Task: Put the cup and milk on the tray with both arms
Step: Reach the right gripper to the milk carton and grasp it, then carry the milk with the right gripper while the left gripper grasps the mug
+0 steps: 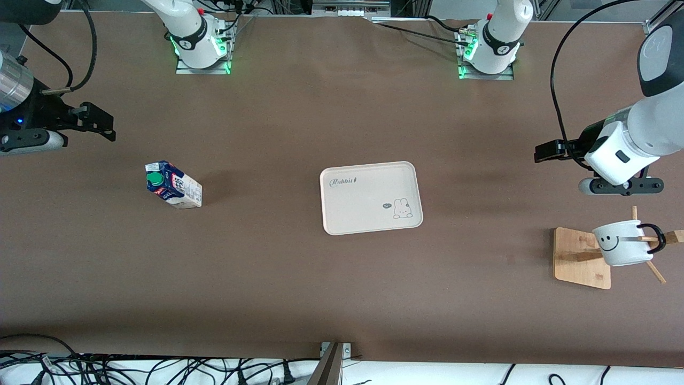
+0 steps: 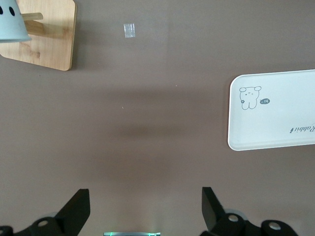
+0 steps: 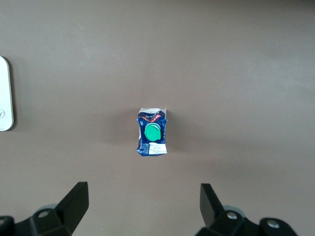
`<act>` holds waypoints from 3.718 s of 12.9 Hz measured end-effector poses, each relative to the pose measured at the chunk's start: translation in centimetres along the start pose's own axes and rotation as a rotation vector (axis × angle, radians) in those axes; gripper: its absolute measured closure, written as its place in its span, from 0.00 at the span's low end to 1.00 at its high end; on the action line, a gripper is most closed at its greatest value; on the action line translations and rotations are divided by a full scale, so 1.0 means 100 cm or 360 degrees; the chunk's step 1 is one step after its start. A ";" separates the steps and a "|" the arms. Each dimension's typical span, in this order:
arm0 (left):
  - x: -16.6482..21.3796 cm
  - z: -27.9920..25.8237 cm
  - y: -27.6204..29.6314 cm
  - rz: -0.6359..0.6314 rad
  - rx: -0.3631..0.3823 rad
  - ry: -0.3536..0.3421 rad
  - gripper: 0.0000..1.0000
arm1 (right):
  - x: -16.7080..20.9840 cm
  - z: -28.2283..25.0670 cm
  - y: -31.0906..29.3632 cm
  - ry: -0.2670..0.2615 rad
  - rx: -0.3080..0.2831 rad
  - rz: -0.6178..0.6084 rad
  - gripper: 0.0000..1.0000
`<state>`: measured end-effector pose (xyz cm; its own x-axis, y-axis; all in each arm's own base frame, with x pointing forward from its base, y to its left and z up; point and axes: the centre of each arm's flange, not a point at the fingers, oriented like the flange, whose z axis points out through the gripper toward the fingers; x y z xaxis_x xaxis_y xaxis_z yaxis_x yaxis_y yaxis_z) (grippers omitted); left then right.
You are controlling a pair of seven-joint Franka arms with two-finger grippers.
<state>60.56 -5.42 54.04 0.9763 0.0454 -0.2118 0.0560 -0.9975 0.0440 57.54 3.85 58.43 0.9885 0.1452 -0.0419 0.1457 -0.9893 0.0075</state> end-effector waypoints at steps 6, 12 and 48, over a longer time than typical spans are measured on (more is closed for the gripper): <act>0.000 0.000 0.000 0.0000 0.0000 0.0001 0.00 | 0.047 0.112 -0.005 -0.0240 0.0008 -0.0019 0.00; 0.000 0.000 0.000 0.0000 0.0000 -0.0001 0.00 | 0.047 0.202 -0.012 -0.0214 0.0027 -0.0023 0.00; 0.019 0.094 -0.154 -0.0875 -0.0126 0.0919 0.00 | 0.050 0.175 -0.363 -0.0169 0.0206 0.0086 0.54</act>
<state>59.54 9.54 43.75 0.7575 0.5721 0.3144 0.5541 -0.8181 0.1536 56.50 40.28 40.44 0.9840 0.0962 -0.1500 0.0791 -0.9901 -0.1158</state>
